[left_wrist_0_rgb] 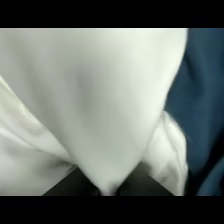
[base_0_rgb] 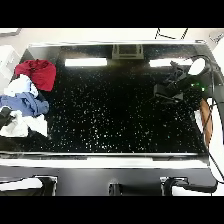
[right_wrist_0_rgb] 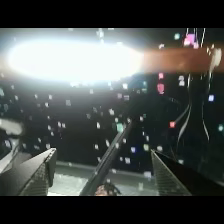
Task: Fold the clothes and pants, and hang the long-sleeved shirts on hangers.
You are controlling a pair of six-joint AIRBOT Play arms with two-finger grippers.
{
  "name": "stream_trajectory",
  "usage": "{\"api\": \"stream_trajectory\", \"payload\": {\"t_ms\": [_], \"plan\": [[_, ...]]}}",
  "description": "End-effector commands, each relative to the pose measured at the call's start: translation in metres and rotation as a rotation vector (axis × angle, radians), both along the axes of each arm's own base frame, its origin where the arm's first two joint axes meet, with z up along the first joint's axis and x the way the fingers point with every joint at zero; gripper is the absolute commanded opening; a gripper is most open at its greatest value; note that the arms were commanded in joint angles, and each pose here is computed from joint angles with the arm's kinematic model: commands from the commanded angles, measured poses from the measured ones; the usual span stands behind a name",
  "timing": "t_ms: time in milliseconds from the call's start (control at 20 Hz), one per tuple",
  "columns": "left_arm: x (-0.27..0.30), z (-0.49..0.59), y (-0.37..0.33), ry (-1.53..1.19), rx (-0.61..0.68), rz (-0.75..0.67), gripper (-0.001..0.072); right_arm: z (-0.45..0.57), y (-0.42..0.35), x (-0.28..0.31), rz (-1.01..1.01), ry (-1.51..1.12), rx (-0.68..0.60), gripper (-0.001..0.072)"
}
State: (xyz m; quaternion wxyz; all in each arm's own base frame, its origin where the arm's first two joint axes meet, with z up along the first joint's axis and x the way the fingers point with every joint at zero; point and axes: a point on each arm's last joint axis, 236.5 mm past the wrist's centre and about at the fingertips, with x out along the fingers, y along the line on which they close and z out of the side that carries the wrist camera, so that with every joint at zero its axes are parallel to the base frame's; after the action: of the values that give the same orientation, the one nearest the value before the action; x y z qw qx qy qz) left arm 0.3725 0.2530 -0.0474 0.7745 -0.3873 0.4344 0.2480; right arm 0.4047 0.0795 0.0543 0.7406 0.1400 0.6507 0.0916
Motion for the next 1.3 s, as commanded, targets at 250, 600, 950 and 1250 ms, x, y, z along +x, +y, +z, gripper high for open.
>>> {"api": "stream_trajectory", "payload": {"t_ms": [250,600,950,1250], "plan": [[0.003,0.305,-0.124,-0.642,0.38,-0.175,0.0026,0.0,0.005,-0.01,-0.005,0.045,0.013,0.0667],[-0.072,0.435,-0.364,-1.182,0.002,-0.561,0.0026,0.019,0.003,-0.022,0.008,0.025,0.003,0.0667],[-0.063,0.244,-0.549,-0.677,-0.323,-0.912,0.0026,0.06,-0.049,-0.028,-0.038,-0.124,-0.21,0.0667],[-0.089,0.025,-0.596,-0.033,-0.382,-0.881,0.0515,0.061,-0.049,-0.033,-0.035,-0.112,-0.214,0.0667]]}}
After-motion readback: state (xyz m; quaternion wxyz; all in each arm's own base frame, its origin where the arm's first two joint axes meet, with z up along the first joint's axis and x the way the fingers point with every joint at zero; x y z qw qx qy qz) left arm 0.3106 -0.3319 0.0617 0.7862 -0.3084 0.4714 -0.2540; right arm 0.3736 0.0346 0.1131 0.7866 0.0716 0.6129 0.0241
